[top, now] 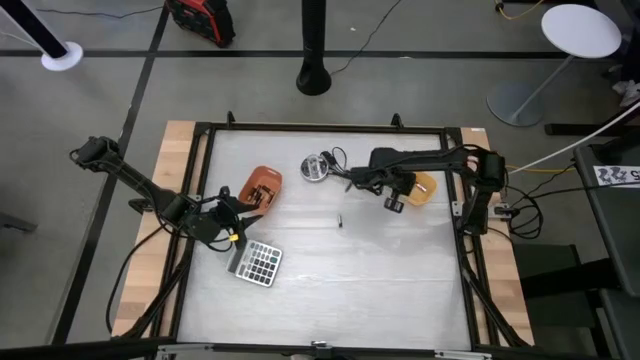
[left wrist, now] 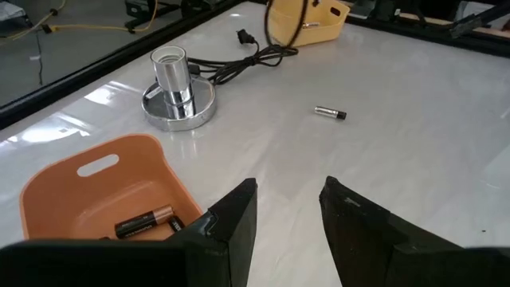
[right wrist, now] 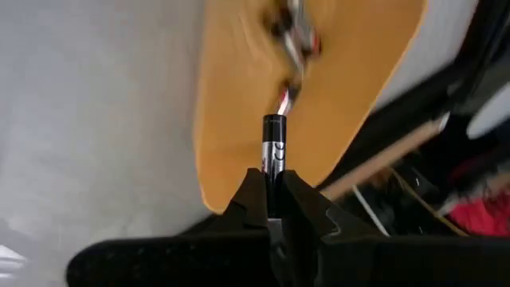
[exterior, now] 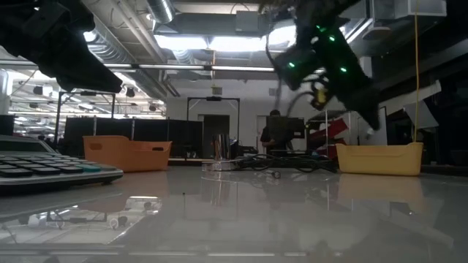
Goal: Sort batteries
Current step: Put the silver battery into the yellow bin
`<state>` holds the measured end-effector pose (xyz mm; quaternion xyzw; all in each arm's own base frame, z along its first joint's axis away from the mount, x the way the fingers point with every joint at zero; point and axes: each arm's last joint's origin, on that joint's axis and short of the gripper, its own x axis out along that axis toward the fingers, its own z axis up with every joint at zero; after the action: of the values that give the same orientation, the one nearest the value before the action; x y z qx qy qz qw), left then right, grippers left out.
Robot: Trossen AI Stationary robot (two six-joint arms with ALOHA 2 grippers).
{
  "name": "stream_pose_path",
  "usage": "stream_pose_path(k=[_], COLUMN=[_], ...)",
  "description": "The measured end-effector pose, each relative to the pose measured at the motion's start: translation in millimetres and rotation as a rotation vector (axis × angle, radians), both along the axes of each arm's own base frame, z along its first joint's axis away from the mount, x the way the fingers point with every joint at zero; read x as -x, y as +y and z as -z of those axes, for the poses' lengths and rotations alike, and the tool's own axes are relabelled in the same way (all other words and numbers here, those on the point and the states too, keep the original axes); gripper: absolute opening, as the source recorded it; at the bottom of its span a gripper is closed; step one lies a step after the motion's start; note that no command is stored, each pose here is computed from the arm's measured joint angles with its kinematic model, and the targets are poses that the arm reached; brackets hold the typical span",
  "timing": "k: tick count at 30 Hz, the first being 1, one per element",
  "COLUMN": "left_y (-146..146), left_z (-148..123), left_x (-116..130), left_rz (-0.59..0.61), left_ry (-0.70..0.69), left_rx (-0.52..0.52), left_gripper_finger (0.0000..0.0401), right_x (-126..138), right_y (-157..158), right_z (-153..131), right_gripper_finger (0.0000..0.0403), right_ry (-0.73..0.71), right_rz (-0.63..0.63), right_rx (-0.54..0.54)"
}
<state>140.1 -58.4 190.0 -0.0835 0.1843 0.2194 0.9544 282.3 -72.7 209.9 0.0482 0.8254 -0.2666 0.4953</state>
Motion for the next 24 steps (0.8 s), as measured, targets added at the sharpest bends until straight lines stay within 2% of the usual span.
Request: stream_pose_path(k=[5,12,21,24], left_y=[0.4,0.4,0.4,0.4], left_z=[1.0,1.0,0.9,0.9], left_x=[0.6,0.6,0.6,0.6], left_rz=[0.003,0.001,-0.003,-0.007], left_ry=[0.015,0.013,0.009,0.005], left_rx=[-0.013,-0.009,-0.001,0.008], left_gripper_finger=[0.0130,0.0130,0.0130,0.0130], right_x=[17.0,27.0,27.9,28.0], right_y=[3.6,4.6,4.8,4.8], right_z=[17.2,32.0,33.2,33.2], right_gripper_finger=[0.0010,0.0015,0.0095,0.0111], right_ry=[0.072,0.127,0.131,0.138], right_rz=[0.008,-0.045,-0.048,-0.072], right_rx=[-0.001,0.007,0.005,-0.011])
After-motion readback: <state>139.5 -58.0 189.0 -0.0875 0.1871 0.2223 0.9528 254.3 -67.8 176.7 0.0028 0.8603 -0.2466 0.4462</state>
